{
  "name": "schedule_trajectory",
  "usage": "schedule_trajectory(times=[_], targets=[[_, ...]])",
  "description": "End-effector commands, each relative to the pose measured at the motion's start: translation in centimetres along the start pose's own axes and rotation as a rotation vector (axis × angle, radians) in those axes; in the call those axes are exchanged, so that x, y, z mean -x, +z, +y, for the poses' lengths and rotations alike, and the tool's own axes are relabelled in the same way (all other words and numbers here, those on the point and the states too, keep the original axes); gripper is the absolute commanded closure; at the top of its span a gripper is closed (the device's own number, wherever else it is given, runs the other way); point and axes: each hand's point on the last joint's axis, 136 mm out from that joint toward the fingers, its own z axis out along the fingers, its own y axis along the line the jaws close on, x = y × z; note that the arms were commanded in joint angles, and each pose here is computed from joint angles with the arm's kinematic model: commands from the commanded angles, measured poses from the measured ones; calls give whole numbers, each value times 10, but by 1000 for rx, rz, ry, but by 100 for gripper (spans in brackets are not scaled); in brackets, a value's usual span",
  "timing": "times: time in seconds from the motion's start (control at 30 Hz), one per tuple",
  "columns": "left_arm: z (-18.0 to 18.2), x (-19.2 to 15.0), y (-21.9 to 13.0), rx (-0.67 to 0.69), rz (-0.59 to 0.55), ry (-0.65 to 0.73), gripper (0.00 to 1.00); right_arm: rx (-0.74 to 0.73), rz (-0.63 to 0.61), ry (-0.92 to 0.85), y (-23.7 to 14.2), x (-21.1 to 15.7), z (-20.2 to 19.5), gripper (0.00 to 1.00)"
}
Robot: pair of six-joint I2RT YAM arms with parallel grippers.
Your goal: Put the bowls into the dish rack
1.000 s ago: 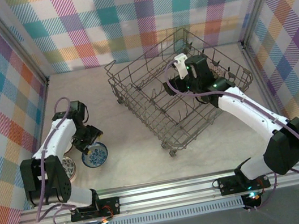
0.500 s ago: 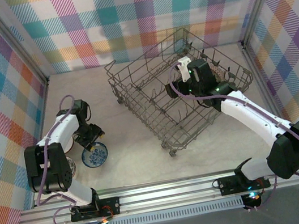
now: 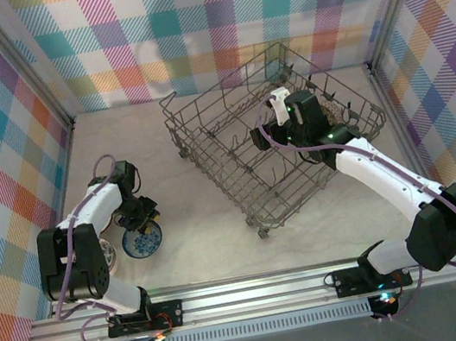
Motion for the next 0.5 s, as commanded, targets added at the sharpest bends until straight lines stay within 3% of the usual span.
schedule_trajectory(times=[0.0,0.47], targets=[[1,-1,-5,-27,-3,-29,74,14,-25,9,-1,9,1,3],[-8,-2,-29,-113,-44,-50,91,35,-34,-15,-3,15,5,3]])
